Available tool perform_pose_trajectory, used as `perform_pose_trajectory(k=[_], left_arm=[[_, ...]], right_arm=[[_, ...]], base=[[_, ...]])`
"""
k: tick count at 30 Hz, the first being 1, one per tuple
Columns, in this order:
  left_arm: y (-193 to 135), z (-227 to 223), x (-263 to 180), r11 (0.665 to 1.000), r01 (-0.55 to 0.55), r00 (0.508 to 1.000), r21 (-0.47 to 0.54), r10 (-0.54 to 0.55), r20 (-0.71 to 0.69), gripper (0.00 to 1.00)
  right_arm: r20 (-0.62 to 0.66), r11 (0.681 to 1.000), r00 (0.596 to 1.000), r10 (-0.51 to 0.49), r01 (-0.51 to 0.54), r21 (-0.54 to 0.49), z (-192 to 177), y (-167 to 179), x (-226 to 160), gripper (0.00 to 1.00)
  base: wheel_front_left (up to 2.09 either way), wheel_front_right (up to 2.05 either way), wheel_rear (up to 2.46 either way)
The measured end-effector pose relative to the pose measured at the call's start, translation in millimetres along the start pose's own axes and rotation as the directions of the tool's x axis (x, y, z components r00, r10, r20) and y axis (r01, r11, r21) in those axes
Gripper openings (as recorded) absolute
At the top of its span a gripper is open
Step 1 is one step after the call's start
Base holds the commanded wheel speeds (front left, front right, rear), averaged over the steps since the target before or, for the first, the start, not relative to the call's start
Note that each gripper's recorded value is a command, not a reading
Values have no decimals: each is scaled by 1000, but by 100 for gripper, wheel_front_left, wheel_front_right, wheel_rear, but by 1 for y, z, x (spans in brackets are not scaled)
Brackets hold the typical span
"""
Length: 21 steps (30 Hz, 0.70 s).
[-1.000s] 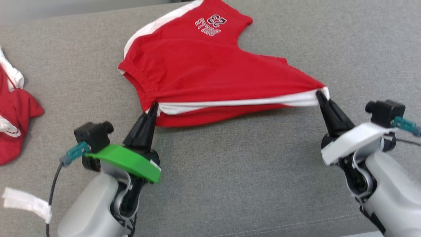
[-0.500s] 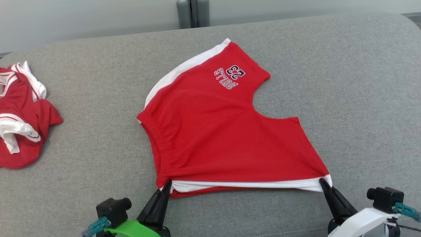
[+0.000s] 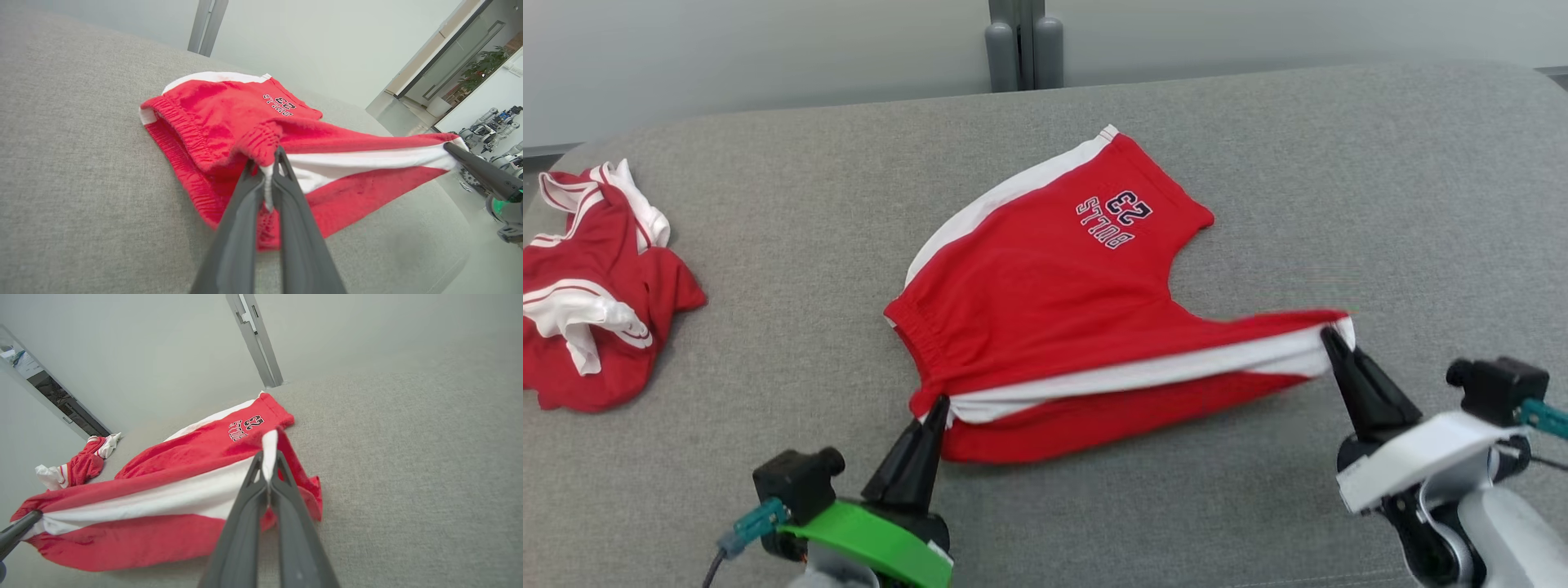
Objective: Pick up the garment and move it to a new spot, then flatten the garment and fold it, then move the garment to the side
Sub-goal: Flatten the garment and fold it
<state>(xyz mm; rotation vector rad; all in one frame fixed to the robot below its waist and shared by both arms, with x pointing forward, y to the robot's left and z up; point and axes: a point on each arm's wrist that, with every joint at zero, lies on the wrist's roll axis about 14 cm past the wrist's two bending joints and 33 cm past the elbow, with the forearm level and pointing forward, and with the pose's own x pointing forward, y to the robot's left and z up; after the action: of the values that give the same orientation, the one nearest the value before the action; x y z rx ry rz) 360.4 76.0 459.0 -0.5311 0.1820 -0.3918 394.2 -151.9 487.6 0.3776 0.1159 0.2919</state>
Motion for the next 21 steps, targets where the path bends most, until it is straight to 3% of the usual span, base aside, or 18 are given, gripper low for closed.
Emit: perform_pose_trajectory(k=[6,12,21], left_arm=[[1,33,33,999,22,997,31,-25,74,0],[10,56,71,1000,9,994,24,-11,106,0],[42,51,107,998,-68,997,16,67,50,0]], right_arm=[[50,993,995,86,-81,-88,39,19,62,0],[36,991,996,85,-81,-108,58,19,132,0],[-84,989,995,52,-63,-131,34,20,221,0]], base=[[0,0,0],[0,0,0],[0,0,0]])
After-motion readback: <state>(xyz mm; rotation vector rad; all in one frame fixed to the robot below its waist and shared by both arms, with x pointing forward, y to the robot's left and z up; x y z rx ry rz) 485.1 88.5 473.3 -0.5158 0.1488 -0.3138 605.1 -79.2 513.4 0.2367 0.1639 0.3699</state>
